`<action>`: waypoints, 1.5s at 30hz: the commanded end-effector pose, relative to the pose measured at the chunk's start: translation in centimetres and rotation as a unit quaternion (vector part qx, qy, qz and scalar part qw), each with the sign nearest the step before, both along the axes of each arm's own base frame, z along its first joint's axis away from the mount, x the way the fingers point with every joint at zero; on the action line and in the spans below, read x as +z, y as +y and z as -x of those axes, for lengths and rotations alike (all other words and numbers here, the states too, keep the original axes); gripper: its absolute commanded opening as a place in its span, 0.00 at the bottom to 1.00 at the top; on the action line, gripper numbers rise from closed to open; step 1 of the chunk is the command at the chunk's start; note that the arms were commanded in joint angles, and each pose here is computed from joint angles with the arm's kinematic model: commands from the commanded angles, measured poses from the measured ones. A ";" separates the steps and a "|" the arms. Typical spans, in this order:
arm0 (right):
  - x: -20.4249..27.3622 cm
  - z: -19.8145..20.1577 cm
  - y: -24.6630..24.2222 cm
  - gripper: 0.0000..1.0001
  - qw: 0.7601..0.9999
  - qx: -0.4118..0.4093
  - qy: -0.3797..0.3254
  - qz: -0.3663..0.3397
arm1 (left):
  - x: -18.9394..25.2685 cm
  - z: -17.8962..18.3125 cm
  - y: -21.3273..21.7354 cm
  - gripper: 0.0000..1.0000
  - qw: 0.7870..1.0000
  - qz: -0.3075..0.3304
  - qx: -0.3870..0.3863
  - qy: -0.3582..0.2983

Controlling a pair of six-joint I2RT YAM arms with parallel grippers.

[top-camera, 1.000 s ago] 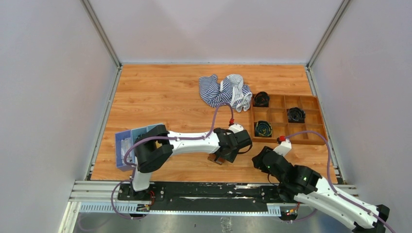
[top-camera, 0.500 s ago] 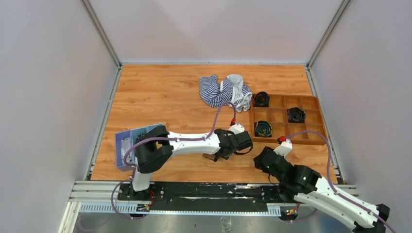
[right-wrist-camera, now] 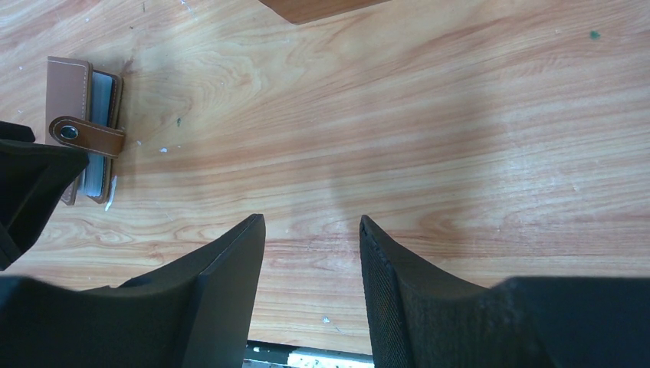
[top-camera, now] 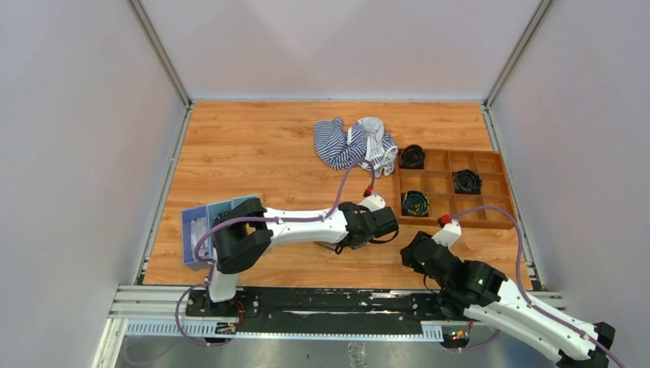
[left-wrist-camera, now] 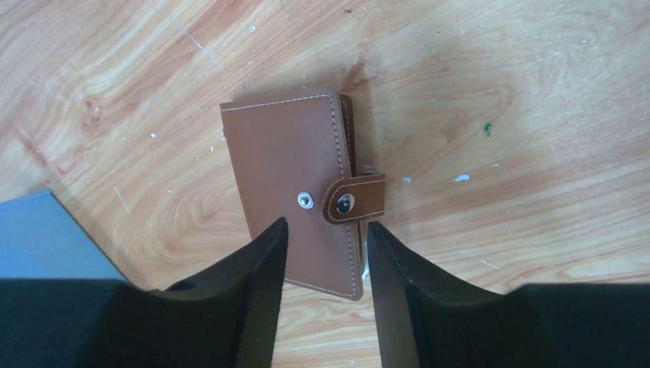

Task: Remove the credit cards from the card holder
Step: Open the card holder at the center of the board.

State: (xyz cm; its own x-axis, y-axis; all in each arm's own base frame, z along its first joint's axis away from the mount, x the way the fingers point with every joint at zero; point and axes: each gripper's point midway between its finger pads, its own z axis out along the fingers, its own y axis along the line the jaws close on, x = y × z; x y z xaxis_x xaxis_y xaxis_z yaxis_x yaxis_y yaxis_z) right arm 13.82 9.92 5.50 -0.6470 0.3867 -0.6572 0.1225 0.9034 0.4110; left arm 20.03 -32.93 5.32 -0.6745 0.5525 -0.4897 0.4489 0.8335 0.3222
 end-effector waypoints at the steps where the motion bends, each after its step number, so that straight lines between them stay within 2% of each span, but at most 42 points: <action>1: 1.0 -0.7 -0.7 0.53 0.999 -0.030 -0.015 -0.002 | 1.7 -0.4 0.3 0.58 1.000 -0.002 -0.001 -0.023; 3: 0.9 -0.7 -0.7 0.53 0.999 -0.030 -0.015 -0.002 | 1.3 0.0 0.3 0.74 1.000 -0.001 -0.004 -0.009; 5: 1.0 -0.7 -0.7 0.53 0.999 -0.029 -0.016 -0.002 | 0.9 0.4 0.3 0.79 1.000 0.001 -0.004 0.002; 7: 0.9 -0.8 -0.6 0.53 0.999 -0.029 -0.017 -0.001 | 0.5 0.5 0.5 0.80 1.000 -0.004 -0.004 0.005; 13: 0.8 -0.8 -0.5 0.53 1.000 -0.026 -0.013 0.002 | -0.8 0.3 2.0 0.62 0.999 -0.042 -0.002 -0.004; 19: 0.9 -0.9 -0.3 0.53 1.000 -0.026 -0.015 0.001 | -0.9 0.2 2.4 0.47 0.999 -0.049 0.002 -0.010; 22: 1.1 -1.0 -0.2 0.53 1.000 -0.024 -0.017 0.000 | -0.3 0.0 2.4 0.31 0.999 -0.045 0.003 -0.019; 26: 1.5 -1.1 -0.1 0.53 1.000 -0.023 -0.020 -0.001 | 1.0 -0.3 2.0 0.03 0.999 -0.033 -0.001 -0.027; 27: 1.7 -1.1 -0.1 0.53 1.000 -0.022 -0.022 -0.002 | 1.6 -0.2 1.7 0.00 0.999 -0.023 -0.002 -0.026; 38: 4.3 -1.8 2.0 0.53 0.999 0.017 -0.042 -0.020 | 7.2 2.0 -0.3 0.00 0.994 0.096 -0.036 0.019; 45: 6.2 -2.4 6.5 0.52 0.993 0.083 -0.054 -0.067 | 6.4 2.6 1.0 0.00 0.988 0.131 -0.029 0.082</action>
State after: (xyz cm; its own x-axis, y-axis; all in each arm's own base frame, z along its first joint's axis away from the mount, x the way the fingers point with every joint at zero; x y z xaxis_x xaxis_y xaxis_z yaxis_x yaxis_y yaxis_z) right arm 15.32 13.54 9.32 -0.6452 0.3517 -0.6782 0.0071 0.8904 0.4551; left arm 17.65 -32.58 12.59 -0.6807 0.4868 -0.5474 0.5266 0.8447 0.0962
